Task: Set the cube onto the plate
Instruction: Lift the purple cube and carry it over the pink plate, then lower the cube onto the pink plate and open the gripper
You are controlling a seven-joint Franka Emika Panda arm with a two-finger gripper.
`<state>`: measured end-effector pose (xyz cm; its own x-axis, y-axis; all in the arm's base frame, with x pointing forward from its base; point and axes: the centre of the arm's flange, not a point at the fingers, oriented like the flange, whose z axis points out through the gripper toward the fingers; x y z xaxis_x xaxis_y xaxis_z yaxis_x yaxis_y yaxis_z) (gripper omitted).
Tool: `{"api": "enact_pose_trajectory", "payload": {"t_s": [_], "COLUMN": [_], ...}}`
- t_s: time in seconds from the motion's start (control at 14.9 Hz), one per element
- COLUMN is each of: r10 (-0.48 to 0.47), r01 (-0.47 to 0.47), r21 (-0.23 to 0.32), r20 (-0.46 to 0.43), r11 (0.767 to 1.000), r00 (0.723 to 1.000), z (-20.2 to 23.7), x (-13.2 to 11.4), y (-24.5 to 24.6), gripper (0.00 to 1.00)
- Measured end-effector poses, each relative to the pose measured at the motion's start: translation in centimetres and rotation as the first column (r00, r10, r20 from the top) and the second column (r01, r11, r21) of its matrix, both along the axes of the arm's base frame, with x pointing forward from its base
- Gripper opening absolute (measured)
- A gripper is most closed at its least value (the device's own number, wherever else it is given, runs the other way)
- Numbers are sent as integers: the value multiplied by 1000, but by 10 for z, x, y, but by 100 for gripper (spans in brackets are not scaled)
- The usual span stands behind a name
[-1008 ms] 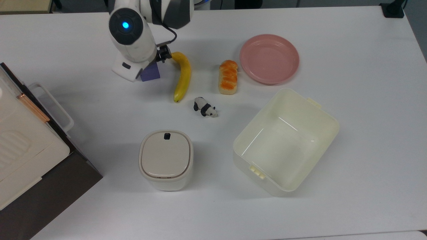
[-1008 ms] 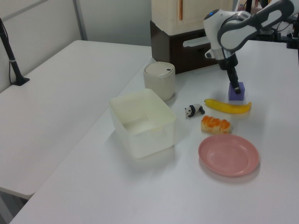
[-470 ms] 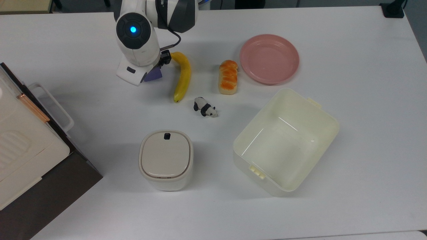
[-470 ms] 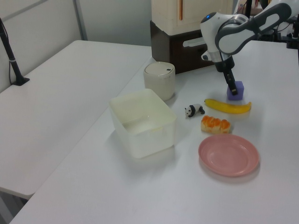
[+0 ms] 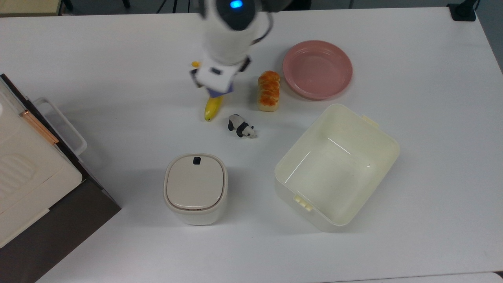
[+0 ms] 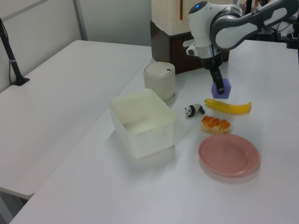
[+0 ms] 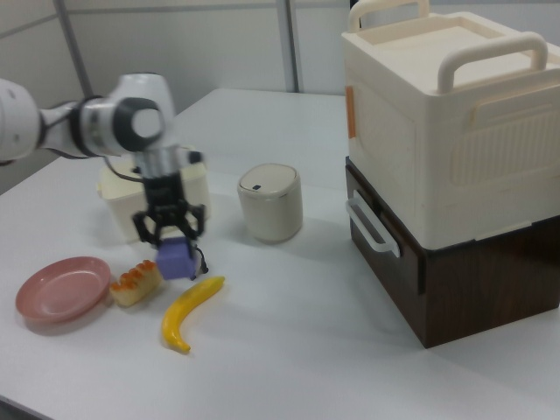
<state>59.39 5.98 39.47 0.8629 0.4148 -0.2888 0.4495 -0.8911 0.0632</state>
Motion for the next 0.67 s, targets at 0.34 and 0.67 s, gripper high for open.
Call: {"api": "enact_pose_trajectory", "payload": {"t_s": [0.34, 0.67], "r10": [26, 59], "r01": [-23, -58], "r21": [-43, -11], "r20": [67, 50], "r11": [999, 998], "r00": [997, 997], "z": [9, 0], "x": [-36, -81], "y": [152, 245], "gripper": [59, 59]}}
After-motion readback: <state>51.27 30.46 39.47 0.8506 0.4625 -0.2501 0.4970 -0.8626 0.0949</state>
